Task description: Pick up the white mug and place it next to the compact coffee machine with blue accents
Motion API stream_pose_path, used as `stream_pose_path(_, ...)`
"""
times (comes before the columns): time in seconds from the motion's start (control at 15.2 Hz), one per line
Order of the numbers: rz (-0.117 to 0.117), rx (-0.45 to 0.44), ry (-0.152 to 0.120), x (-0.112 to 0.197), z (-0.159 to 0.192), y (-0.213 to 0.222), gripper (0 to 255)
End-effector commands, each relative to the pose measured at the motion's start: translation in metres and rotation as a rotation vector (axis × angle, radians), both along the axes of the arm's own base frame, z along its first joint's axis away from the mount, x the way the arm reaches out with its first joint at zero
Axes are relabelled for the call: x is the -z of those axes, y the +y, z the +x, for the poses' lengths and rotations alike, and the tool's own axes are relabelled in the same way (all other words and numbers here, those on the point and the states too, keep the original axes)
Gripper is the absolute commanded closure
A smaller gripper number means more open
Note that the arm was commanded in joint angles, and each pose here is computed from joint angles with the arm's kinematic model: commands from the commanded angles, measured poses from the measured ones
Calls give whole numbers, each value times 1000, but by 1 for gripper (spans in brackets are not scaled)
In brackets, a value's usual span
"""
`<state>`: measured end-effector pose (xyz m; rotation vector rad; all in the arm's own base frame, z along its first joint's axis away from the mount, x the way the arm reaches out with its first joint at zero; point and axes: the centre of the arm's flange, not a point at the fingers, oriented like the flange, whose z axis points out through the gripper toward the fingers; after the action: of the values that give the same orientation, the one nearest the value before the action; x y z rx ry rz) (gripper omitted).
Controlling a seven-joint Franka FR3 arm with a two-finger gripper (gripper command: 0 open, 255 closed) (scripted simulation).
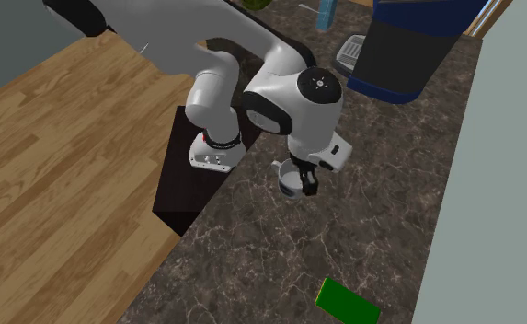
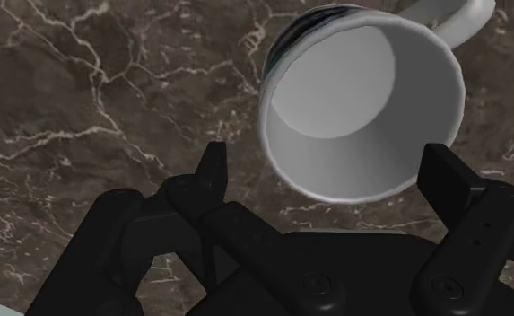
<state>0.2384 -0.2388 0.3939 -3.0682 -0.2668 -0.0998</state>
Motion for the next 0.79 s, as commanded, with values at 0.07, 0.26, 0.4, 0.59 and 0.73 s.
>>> stream_pose_path(0.07, 2, 4, -23, 19, -6, -27, 0)
stream_pose_path(0.26, 2, 4, -23, 35, -4, -26, 0)
stream_pose_path(0.4, 2, 4, -23, 45, -4, -25, 0)
stream_pose_path(0.59, 2, 4, -23, 59, -2, -24, 0)
stream_pose_path(0.73, 2, 4, -23, 59, -2, -24, 0)
